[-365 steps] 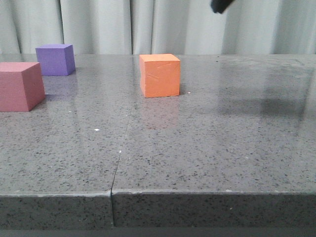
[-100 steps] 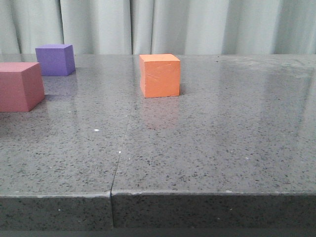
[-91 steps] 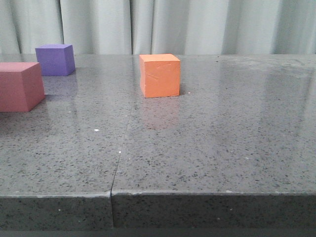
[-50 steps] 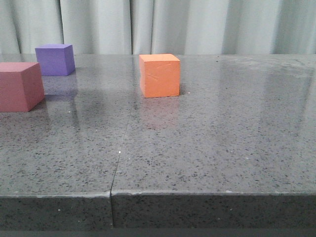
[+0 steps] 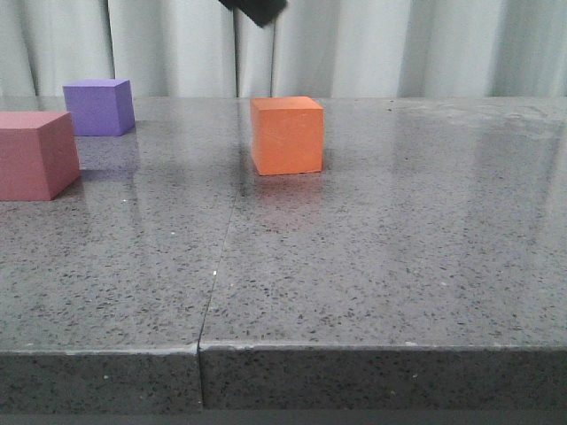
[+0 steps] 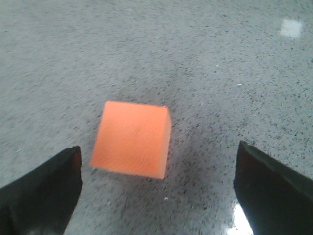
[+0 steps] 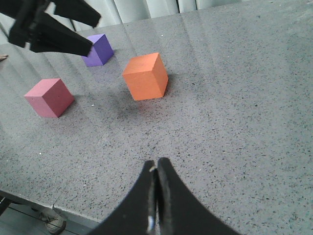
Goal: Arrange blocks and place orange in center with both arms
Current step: 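Lower the left gripper onto the orange cube and close on it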
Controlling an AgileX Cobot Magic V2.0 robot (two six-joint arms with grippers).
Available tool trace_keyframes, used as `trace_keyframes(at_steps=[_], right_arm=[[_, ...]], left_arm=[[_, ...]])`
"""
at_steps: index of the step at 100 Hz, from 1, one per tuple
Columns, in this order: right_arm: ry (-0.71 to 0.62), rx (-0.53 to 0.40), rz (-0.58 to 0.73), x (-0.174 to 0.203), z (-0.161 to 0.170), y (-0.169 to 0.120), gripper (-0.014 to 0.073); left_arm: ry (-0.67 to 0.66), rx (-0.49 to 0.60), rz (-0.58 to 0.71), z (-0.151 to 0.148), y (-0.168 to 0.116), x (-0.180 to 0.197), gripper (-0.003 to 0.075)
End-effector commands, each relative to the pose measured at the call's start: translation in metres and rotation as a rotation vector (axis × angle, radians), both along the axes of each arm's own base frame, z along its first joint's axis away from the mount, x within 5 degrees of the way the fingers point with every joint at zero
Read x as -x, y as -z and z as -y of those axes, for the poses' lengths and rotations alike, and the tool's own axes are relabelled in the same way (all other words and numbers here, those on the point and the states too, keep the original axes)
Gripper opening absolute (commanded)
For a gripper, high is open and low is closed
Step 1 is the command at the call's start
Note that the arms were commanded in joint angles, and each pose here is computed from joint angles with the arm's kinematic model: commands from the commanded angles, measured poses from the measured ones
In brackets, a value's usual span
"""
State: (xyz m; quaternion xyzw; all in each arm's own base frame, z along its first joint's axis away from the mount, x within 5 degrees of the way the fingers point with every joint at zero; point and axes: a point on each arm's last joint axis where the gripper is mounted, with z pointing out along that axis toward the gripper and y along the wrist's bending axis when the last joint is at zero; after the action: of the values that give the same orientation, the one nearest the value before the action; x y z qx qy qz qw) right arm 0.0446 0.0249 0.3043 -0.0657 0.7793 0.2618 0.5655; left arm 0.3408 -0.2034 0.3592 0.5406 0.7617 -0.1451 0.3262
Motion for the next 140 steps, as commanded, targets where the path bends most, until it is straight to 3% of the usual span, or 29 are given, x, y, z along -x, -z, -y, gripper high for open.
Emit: trace_keyframes(at_steps=[1, 47, 113, 140], right_arm=[[0.002, -0.034, 0.083, -0.001, 0.000, -0.013, -0.0061], [0.002, -0.034, 0.083, -0.001, 0.000, -0.013, -0.0061], [0.002, -0.034, 0.083, -0.001, 0.000, -0.013, -0.0061], [0.002, -0.034, 0.083, -0.001, 0.000, -0.013, -0.0061]], left_arm=[[0.017, 0.060, 0.066, 0.009, -0.024, 0.003, 0.0610], [-0.014, 0.023, 0.072, 0.024, 0.014, -0.030, 0.0610], [-0.010, -0.020, 0.001, 0.031, 0.048, -0.044, 0.0604], [-0.010, -0.020, 0.001, 0.031, 0.048, -0.044, 0.0393]])
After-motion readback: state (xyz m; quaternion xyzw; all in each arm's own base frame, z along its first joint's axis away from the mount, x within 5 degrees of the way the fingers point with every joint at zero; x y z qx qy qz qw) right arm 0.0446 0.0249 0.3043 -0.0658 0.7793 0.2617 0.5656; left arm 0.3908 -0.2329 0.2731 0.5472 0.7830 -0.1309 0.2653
